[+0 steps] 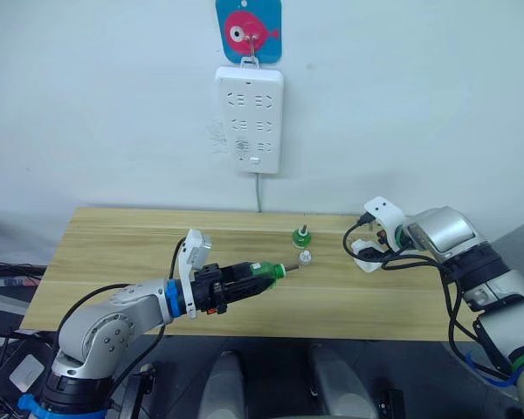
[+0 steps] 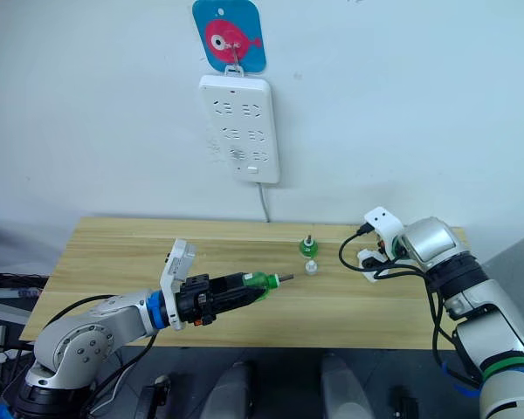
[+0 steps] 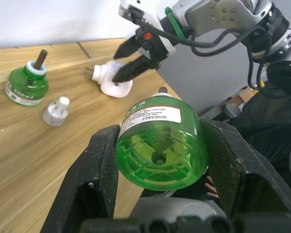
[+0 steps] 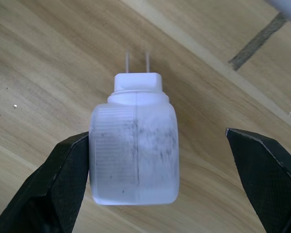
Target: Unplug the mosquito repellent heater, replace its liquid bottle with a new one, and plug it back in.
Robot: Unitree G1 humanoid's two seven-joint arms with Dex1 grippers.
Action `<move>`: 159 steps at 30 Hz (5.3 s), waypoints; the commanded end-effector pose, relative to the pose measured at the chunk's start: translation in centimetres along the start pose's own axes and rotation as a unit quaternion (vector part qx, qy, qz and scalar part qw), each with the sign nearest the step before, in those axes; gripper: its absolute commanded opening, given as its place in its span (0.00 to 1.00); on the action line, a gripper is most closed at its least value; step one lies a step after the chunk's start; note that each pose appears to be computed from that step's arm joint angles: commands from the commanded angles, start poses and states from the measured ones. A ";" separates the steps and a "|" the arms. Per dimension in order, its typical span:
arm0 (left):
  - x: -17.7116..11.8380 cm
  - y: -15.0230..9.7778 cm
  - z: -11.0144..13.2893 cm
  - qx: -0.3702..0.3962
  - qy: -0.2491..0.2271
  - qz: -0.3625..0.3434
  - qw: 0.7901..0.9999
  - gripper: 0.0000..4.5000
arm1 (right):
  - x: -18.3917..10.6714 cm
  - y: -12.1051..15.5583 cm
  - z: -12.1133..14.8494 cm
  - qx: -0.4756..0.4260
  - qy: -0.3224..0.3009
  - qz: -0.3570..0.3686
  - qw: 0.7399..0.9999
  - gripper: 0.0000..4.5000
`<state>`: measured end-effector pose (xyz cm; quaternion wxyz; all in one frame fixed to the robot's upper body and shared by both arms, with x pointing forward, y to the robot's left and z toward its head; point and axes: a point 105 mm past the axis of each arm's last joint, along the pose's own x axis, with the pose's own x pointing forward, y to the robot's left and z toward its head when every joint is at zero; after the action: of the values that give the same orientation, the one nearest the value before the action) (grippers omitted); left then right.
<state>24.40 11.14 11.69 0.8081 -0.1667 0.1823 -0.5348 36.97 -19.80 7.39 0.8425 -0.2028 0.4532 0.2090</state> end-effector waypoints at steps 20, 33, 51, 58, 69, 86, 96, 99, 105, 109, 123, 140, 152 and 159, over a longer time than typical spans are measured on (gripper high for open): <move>0.2 -0.2 0.4 0.025 0.000 -0.018 1.000 0.52 | -0.9 2.0 -0.1 -0.131 -0.060 -0.001 0.990 0.86; -0.4 0.0 0.5 0.026 0.003 -0.014 1.000 0.52 | -2.4 2.3 -0.4 0.038 -0.104 0.066 0.992 0.47; -1.6 0.0 1.6 0.032 0.042 -0.021 0.998 0.52 | 1.6 2.2 -6.4 0.369 -0.134 0.149 0.908 0.47; -1.5 0.0 1.5 0.029 0.044 -0.020 0.998 0.52 | 0.9 0.6 -5.8 0.376 -0.162 0.137 0.902 0.94; -1.4 -0.1 1.4 0.029 0.039 -0.019 0.999 0.52 | -2.8 -0.8 -4.3 0.274 -0.197 0.106 0.935 1.00; -1.3 -0.2 1.2 0.038 0.043 -0.025 0.998 0.52 | -2.5 5.1 -2.5 0.310 -0.105 -0.129 0.936 1.00; -1.0 -0.3 1.0 0.039 0.043 -0.027 0.998 0.52 | -0.6 4.2 -1.8 0.345 -0.108 -0.190 0.913 1.00; -1.1 -0.3 1.0 0.038 0.042 -0.026 0.998 0.52 | -0.4 4.0 -1.4 0.349 -0.110 -0.183 0.912 1.00; -1.1 -0.3 0.9 0.037 0.041 -0.025 0.998 0.52 | 0.7 4.5 -2.1 0.344 -0.081 -0.150 0.923 1.00; -1.0 -0.2 0.9 0.036 0.039 -0.025 0.998 0.52 | 1.0 4.2 -2.3 0.337 -0.072 -0.142 0.928 1.00; -0.9 -0.2 1.5 0.032 0.025 -0.028 0.999 0.52 | -0.8 3.0 -1.1 0.298 -0.121 -0.113 0.940 0.66; -2.1 -3.5 10.0 -0.048 -0.046 -0.146 0.987 0.52 | -18.2 10.9 5.5 0.069 -0.436 0.439 0.782 0.66; -1.7 -5.3 10.2 -0.044 -0.029 -0.182 0.982 0.52 | -19.0 12.4 6.0 0.086 -0.436 0.490 0.750 0.66; -1.2 -5.3 10.3 -0.042 -0.044 -0.184 0.981 0.52 | -19.4 12.7 6.5 0.099 -0.439 0.492 0.746 0.66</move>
<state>25.07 11.50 22.43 0.7026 -0.2638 0.1554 -0.6423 25.29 -9.14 24.30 0.7512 0.2414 0.1087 0.6046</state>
